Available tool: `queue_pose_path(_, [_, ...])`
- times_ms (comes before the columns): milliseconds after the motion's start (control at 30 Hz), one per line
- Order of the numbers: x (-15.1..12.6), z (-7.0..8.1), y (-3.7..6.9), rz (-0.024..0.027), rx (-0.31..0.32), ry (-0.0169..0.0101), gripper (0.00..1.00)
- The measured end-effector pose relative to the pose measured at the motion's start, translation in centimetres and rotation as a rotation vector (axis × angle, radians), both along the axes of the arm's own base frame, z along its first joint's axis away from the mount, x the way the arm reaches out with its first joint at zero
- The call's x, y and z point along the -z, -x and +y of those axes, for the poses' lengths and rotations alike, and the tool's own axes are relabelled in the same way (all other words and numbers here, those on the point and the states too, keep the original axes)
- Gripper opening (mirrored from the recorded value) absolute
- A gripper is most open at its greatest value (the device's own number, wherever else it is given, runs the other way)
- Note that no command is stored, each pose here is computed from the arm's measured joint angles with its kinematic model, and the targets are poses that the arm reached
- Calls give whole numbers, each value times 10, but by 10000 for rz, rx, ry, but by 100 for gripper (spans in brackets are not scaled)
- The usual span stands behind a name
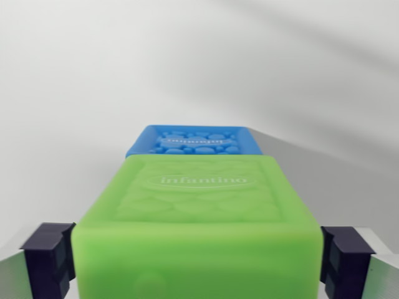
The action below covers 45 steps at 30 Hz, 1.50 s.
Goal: Stack cube
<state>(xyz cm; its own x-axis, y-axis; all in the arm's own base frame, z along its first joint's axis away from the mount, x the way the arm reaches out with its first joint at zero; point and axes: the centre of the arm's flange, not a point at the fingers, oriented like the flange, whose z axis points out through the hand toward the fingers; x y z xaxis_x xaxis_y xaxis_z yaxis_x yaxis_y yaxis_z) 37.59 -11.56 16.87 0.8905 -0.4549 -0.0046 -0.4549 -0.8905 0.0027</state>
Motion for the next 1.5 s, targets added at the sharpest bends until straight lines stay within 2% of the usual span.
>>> queue_pose_path(600, [-1, 0, 0, 1, 0, -2, 100])
queue_pose_path(800, [-7, 0, -1, -18, -8, -2, 100])
queue_pose_path(1267, [-43, 0, -1, -48, -26, -2, 100])
queue_pose_path(1500, [-68, 1, -1, -70, -22, -11, 100])
